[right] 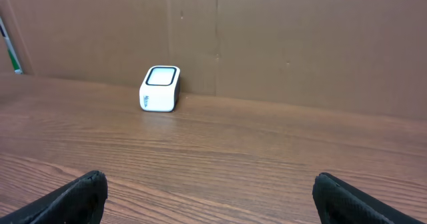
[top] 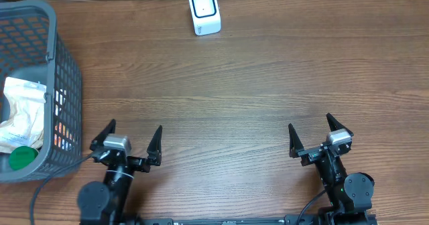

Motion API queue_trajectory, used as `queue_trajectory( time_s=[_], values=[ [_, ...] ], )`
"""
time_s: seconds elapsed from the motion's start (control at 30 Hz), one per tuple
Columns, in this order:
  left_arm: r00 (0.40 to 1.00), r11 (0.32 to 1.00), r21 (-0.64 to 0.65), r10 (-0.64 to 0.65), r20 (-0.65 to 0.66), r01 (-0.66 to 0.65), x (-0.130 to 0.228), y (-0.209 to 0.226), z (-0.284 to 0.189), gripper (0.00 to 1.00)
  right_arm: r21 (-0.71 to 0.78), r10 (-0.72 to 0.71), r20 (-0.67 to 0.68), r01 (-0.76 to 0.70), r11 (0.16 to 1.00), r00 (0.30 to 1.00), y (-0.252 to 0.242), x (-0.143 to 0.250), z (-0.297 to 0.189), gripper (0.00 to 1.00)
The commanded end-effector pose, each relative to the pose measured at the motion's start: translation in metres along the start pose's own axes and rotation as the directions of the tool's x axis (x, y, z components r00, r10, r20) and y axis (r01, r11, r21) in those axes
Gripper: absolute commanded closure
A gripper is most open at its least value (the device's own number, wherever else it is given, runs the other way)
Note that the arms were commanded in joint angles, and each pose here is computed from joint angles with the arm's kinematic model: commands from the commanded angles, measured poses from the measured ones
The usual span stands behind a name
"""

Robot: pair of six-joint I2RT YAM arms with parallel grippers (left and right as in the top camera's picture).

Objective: Scan the item barcode
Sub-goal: 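Swing the left gripper over the grey basket and lower it inside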

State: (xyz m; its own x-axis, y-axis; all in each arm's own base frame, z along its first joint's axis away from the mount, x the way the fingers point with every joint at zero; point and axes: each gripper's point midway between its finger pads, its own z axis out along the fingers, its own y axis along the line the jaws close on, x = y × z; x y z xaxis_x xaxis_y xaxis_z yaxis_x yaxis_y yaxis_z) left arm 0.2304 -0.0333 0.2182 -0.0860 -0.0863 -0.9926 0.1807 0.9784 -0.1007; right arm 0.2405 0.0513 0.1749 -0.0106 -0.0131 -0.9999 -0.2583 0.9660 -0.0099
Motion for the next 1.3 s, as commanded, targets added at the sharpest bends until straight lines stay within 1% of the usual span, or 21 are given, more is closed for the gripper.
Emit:
queue_trajectory(
  time_s=[0.0, 0.17, 0.2, 0.37, 0.47, 0.6, 0.7, 0.8, 0.93, 1.1, 1.27],
  values=[
    [0.999, 0.998, 0.042, 0.038, 0.001, -0.038, -0.041, -0.012, -0.003, 0.00, 0.017, 0.004, 0.005, -0.004, 1.000, 1.000, -0.003, 0.002, 0.000, 0.00],
    [0.996, 0.996, 0.089, 0.025, -0.080, -0.018, -0.078, -0.022, 0.006, 0.00, 0.017, 0.004, 0.005, -0.004, 1.000, 1.000, -0.003, 0.002, 0.000, 0.00],
    [0.993, 0.993, 0.114, 0.019, -0.118, -0.005, -0.095, -0.027, 0.012, 0.00, 0.017, 0.004, 0.005, -0.004, 1.000, 1.000, -0.003, 0.002, 0.000, 0.00],
    [0.970, 0.985, 0.167, 0.001, -0.242, 0.040, -0.130, -0.039, 0.031, 0.00, 0.017, 0.004, 0.005, -0.004, 1.000, 1.000, -0.003, 0.002, 0.000, 0.00],
    [0.936, 0.979, 0.187, -0.017, -0.352, 0.088, -0.144, -0.044, 0.043, 0.00, 0.017, 0.004, 0.005, -0.004, 1.000, 1.000, -0.003, 0.002, 0.000, 0.00],
    [0.863, 0.977, 0.158, -0.048, -0.502, 0.145, -0.154, -0.043, 0.057, 0.00, 0.017, 0.004, 0.005, -0.004, 1.000, 1.000, -0.003, 0.002, 0.000, 0.00],
    [0.816, 0.977, 0.142, -0.051, -0.576, 0.161, -0.161, -0.042, 0.066, 0.00, 0.017, 0.004, 0.005, -0.004, 1.000, 1.000, -0.003, 0.002, 0.000, 0.00],
    [0.790, 0.982, 0.112, -0.054, -0.610, 0.154, -0.165, -0.036, 0.076, 0.00, 0.017, 0.004, 0.005, -0.004, 1.000, 1.000, -0.003, 0.002, 0.000, 0.00],
    [0.777, 0.978, 0.118, -0.058, -0.627, 0.169, -0.162, -0.037, 0.086, 0.00, 0.017, 0.004, 0.005, -0.004, 1.000, 1.000, -0.003, 0.002, 0.000, 0.00],
    [0.774, 0.980, 0.111, -0.058, -0.630, 0.164, -0.161, -0.035, 0.088, 0.00, 0.017, 0.004, 0.005, -0.004, 1.000, 1.000, -0.003, 0.002, 0.000, 0.00],
    [0.773, 0.989, 0.069, -0.061, -0.632, 0.134, -0.159, -0.026, 0.087, 0.00, 0.017, 0.004, 0.005, -0.004, 1.000, 1.000, -0.003, 0.002, 0.000, 0.00]
  ],
)
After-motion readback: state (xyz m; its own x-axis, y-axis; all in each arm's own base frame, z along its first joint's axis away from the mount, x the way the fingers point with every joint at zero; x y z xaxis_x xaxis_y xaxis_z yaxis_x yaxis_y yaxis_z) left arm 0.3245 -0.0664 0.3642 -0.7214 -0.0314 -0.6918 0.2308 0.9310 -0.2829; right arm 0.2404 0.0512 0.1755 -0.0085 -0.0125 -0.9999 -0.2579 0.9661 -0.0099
